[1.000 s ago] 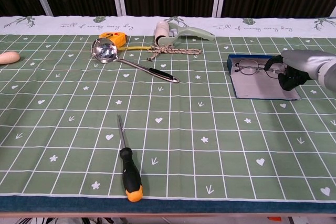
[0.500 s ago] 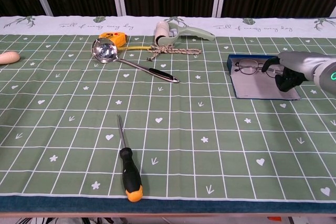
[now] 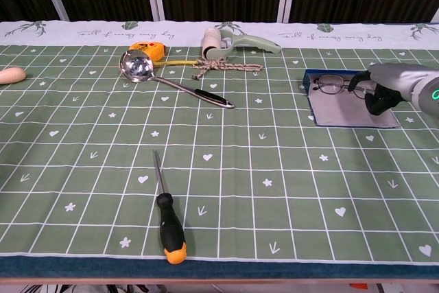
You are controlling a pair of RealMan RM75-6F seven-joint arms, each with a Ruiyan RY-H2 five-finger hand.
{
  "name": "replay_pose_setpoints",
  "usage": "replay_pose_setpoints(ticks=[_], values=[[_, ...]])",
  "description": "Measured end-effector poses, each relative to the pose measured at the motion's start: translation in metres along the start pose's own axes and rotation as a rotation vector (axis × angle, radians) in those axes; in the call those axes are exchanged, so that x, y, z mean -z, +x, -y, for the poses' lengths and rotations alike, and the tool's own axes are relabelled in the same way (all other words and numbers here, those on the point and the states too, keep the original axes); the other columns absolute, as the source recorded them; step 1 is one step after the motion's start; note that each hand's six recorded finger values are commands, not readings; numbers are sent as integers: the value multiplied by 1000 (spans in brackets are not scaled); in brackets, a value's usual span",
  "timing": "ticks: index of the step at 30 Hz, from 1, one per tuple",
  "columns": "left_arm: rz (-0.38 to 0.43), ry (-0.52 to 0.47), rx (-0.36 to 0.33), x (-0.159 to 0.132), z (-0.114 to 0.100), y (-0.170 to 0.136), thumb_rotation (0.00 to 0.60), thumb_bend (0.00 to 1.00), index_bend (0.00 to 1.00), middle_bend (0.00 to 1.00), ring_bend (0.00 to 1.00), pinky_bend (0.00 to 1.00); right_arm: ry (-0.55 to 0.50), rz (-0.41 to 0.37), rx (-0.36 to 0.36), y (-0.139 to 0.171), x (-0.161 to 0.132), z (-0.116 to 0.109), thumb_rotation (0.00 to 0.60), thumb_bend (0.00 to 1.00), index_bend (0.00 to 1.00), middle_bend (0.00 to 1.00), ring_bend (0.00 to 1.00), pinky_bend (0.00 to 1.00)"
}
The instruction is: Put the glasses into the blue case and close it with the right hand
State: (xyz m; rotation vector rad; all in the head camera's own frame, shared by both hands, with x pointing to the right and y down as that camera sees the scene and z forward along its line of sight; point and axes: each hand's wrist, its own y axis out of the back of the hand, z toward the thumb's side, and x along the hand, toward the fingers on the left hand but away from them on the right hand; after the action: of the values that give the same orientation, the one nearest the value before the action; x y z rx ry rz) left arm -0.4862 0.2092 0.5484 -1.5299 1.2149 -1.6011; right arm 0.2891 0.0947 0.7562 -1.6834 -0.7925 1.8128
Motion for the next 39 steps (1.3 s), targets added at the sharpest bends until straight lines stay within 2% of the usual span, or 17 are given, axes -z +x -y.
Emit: replay_pose_setpoints(ticks=[12,28,29,31,33,34,35,37,39], values=[[0,1,1,0,0,0,600,312,205,0,0,0,4,16,-12,-3,-1,2,600,821,40,953,1000,1000],[-2,1,3,1,0,0,600,312,205,0,0,0,5,28,-14,-5,-3,0,600,815,13,949,1000,1000],[-3,1,3,1,0,0,600,312,205,0,0,0,1,24,-12,-4,-3,-1,600,796,14,940,1000,1000],[-3,2,4,1,0,0,600,312,205,0,0,0,-6,17,-6,-1,-5,-3,600,691,17,894,985,1000],[-3,5,5,1,1,0,600,312,205,0,0,0,-16,3,7,3,-6,-6,600,464,41,765,883,961],[-3,6,6,1,1,0,600,312,205,0,0,0,-20,-4,15,5,-7,-8,600,417,51,726,847,934],[-3,7,6,1,1,0,600,312,205,0,0,0,-22,-16,25,8,-8,-10,600,335,72,642,770,857],[-3,8,7,1,1,0,600,312,205,0,0,0,-18,-35,40,12,-8,-12,600,236,93,506,638,715],[-3,10,8,1,1,0,600,311,205,0,0,0,-4,-60,59,18,-8,-14,600,169,105,389,518,596]])
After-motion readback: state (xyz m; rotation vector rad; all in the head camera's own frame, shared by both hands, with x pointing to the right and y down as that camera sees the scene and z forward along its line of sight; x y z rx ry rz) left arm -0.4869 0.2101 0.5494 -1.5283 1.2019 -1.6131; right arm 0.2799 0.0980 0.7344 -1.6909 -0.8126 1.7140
